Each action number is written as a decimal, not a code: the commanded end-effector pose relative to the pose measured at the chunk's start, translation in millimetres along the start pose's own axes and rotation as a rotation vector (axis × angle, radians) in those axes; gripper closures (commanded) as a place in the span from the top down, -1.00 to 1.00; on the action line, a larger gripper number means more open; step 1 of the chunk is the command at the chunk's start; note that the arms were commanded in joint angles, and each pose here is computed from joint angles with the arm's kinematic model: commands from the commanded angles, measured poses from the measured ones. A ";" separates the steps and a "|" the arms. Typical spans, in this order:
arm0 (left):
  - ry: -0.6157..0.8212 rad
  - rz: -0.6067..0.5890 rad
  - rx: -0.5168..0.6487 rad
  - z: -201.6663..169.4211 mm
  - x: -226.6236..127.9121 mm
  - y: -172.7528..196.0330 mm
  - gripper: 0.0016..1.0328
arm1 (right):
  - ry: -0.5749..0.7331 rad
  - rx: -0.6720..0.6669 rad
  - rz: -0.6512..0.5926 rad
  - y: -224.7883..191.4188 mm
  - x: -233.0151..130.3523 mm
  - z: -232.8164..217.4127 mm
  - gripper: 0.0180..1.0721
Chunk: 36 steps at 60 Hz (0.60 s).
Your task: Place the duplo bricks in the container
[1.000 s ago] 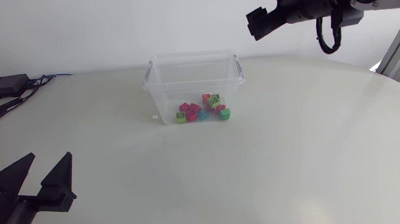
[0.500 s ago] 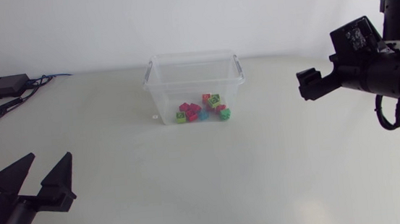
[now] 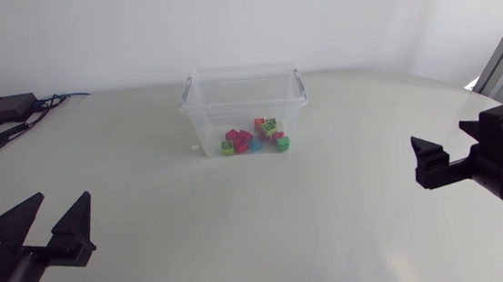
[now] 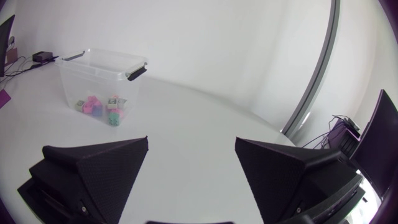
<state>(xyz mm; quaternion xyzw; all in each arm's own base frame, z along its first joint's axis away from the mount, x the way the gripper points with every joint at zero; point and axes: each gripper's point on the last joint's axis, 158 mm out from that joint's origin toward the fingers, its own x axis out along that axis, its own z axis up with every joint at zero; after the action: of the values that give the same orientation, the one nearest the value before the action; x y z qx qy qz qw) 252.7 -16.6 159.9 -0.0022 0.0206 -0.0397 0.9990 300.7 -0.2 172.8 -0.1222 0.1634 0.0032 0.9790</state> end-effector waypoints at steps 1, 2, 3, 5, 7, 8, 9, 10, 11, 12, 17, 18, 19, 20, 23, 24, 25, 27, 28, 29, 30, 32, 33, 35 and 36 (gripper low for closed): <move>0.003 -0.002 -0.004 -5.3 0.5 -0.9 0.92 | -0.020 0.045 -0.016 -3.5 -8.0 -6.9 0.92; 0.003 -0.002 -0.004 -5.3 0.5 -0.9 0.92 | -0.024 0.046 -0.019 -4.1 -9.4 -6.8 0.92; 0.003 -0.002 -0.004 -5.3 0.5 -0.8 0.92 | -0.025 0.048 -0.022 -4.5 -11.6 -9.3 0.92; 0.004 0.001 -0.004 -5.5 0.5 -0.3 0.92 | -0.034 0.056 -0.022 -4.2 -13.3 -10.2 0.92; 0.004 0.003 -0.003 -5.7 0.5 0.3 0.92 | -0.043 0.064 -0.022 -3.9 -15.0 -11.2 0.92; 0.005 0.005 -0.003 -5.8 0.6 0.6 0.92 | -0.049 0.068 -0.022 -3.8 -15.8 -11.7 0.92; 0.005 0.006 -0.003 -5.8 0.6 0.8 0.92 | -0.053 0.072 -0.022 -3.6 -16.6 -12.2 0.92; 0.006 0.007 -0.003 -5.9 0.6 1.2 0.92 | -0.059 0.077 -0.022 -3.4 -17.5 -12.8 0.92; 0.006 0.008 -0.003 -6.0 0.6 1.4 0.92 | -0.062 0.080 -0.023 -3.3 -18.1 -13.1 0.92; 0.006 0.010 -0.003 -6.1 0.6 1.7 0.92 | -0.068 0.085 -0.023 -3.1 -19.0 -13.7 0.92; 0.008 0.017 -0.002 -6.6 0.7 3.3 0.92 | -0.095 0.108 -0.023 -2.0 -23.0 -16.8 0.92; 0.008 0.018 -0.002 -6.6 0.7 3.5 0.92 | -0.099 0.111 -0.022 -1.9 -23.5 -17.2 0.92; 0.009 0.019 -0.002 -6.7 0.7 3.8 0.92 | -0.104 0.115 -0.022 -1.6 -24.2 -17.7 0.92; 0.009 0.020 -0.002 -6.8 0.7 4.0 0.92 | -0.109 0.119 -0.022 -1.5 -24.8 -18.2 0.92; 0.010 0.024 -0.002 -7.0 0.7 4.8 0.92 | -0.121 0.129 -0.022 -0.9 -26.3 -19.7 0.92; 0.010 0.025 -0.002 -7.1 0.7 5.0 0.92 | -0.126 0.133 -0.022 -0.7 -26.8 -20.2 0.92; 0.010 0.026 -0.001 -7.2 0.7 5.3 0.92 | -0.130 0.136 -0.022 -0.5 -27.3 -20.7 0.92; 0.011 0.028 -0.001 -7.3 0.8 5.8 0.92 | -0.138 0.143 -0.021 -0.2 -28.2 -21.6 0.92; 0.011 0.029 -0.001 -7.4 0.8 6.0 0.92 | -0.143 0.147 -0.021 0.0 -28.7 -22.2 0.92; 0.011 0.030 -0.001 -7.5 0.8 6.2 0.92 | -0.146 0.150 -0.021 0.2 -29.1 -22.6 0.92; 0.012 0.032 -0.001 -7.6 0.8 6.6 0.92 | -0.153 0.155 -0.021 0.5 -29.8 -23.4 0.92; 0.012 0.034 -0.001 -7.7 0.8 7.2 0.92 | -0.162 0.162 -0.020 0.9 -30.6 -24.4 0.92; 0.013 0.035 -0.001 -7.8 0.8 7.4 0.92 | -0.166 0.166 -0.020 1.1 -30.9 -24.9 0.92; 0.014 0.038 0.000 -8.0 0.8 8.1 0.92 | -0.178 0.175 -0.019 1.7 -32.0 -26.3 0.92; 0.014 0.040 0.000 -8.1 0.8 8.4 0.92 | -0.183 0.179 -0.019 1.9 -32.3 -26.9 0.92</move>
<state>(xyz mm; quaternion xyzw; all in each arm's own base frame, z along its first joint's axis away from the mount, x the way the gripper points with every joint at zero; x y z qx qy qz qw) 253.0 -12.3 159.9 -0.0020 0.0205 -0.0289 0.9994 263.5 -2.5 165.5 -0.0545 0.0793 -0.0058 0.9953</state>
